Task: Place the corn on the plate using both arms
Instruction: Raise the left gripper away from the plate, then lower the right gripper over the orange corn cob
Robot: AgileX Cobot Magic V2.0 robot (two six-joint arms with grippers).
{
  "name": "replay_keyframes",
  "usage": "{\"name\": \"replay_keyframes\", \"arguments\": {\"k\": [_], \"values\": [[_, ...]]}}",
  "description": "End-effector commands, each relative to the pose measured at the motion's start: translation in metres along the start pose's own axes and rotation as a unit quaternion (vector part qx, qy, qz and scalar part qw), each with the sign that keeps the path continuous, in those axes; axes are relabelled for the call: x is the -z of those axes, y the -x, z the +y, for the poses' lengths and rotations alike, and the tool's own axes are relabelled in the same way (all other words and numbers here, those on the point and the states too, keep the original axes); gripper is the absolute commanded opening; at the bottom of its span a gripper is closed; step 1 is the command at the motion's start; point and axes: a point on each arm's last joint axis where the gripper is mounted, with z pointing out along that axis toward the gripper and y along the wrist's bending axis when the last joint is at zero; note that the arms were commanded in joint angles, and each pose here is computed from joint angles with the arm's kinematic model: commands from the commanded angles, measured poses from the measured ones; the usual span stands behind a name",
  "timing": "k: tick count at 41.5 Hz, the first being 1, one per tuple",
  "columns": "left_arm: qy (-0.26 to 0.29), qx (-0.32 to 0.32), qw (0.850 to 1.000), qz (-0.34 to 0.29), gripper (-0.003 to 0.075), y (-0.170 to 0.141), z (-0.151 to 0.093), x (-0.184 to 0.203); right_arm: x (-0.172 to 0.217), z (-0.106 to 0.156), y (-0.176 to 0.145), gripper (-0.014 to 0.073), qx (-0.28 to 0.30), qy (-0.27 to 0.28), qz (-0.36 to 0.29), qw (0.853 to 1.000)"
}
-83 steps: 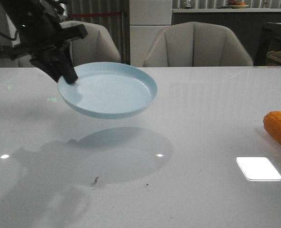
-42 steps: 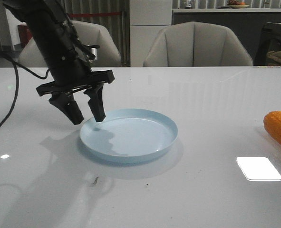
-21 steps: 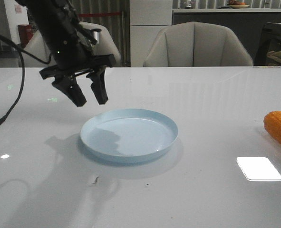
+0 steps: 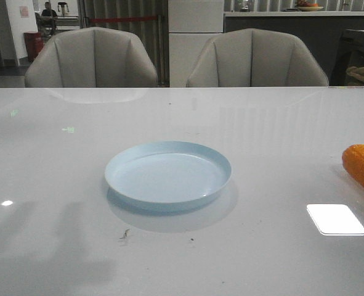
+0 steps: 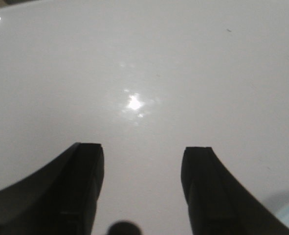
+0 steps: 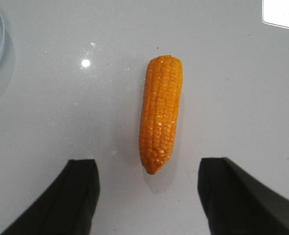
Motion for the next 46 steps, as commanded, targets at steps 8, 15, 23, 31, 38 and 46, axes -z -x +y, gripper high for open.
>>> {"name": "replay_keyframes", "arguments": {"k": [8, 15, 23, 31, 38, 46], "values": [[0.067, 0.032, 0.988, -0.138, 0.0421, 0.004, 0.056, 0.083, 0.008, -0.001, 0.017, 0.054, 0.002, -0.005, -0.051, 0.999], [0.067, 0.029, 0.985, -0.157, 0.0421, -0.04, 0.069, 0.096, 0.008, -0.001, 0.017, 0.054, 0.002, -0.005, -0.05, 0.999], [0.073, 0.075, 0.982, -0.158, 0.0421, -0.12, 0.085, 0.102, 0.008, -0.001, 0.016, 0.054, 0.002, -0.004, -0.045, 0.999], [0.068, 0.08, 0.979, -0.175, 0.0421, -0.19, 0.078, 0.12, 0.007, -0.001, 0.015, 0.054, 0.002, -0.003, -0.038, 0.999], [0.038, 0.096, 0.976, -0.193, 0.0421, -0.233, 0.063, 0.135, 0.007, -0.001, 0.015, 0.054, 0.0, -0.003, -0.038, 0.999], [0.011, 0.086, 0.977, -0.194, 0.0421, -0.249, 0.051, 0.144, 0.01, -0.001, 0.019, 0.054, -0.033, 0.003, -0.043, 0.999]]}}
